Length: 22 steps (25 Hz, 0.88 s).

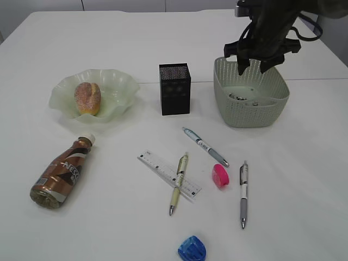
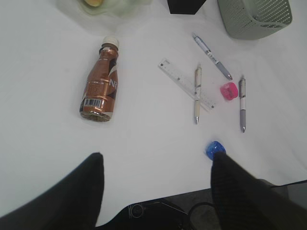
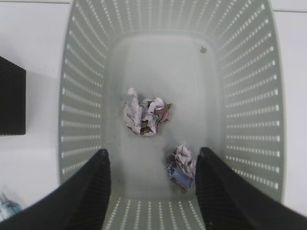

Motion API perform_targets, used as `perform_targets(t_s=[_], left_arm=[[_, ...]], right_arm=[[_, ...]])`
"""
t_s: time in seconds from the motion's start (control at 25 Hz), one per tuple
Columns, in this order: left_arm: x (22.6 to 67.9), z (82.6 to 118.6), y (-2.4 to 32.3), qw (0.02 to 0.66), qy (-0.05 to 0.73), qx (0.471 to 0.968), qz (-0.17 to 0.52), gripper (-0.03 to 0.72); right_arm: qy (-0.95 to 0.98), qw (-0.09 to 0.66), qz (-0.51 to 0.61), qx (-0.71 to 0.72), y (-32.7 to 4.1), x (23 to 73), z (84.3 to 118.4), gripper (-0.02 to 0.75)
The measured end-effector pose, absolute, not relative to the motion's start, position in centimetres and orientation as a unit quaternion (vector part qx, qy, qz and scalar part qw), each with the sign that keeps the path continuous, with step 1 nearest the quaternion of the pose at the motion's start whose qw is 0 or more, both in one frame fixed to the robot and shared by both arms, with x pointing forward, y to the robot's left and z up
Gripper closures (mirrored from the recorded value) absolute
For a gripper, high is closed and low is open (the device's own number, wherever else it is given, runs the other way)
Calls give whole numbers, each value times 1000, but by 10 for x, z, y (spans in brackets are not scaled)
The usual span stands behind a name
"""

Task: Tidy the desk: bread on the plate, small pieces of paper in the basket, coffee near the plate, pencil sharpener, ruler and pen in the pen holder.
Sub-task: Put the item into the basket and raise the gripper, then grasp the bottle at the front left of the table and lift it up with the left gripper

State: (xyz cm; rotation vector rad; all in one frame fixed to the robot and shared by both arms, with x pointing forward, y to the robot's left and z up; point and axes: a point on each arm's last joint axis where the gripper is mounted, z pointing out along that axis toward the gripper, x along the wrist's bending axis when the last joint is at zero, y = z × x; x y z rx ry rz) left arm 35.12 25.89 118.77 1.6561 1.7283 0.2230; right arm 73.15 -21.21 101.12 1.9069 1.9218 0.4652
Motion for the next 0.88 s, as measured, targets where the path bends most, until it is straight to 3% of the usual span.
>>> perform_targets(t_s=[0.16,0.52,0.64,0.88], left_arm=[[351,1188,259,361,670,643,86,183],[352,1187,258,359,669,645,85,183],[361,1183,257,346,665,656,81,183],[404,1159,248,282,664,691,49,180]], right_arm=[[680,181,159,693,-212,726,1038,294],[668,198,232,679,-216,683,1149,302],[674,202,257,663,-220,652,1182,302],[683,196,262,653,-233,573,1213,302]])
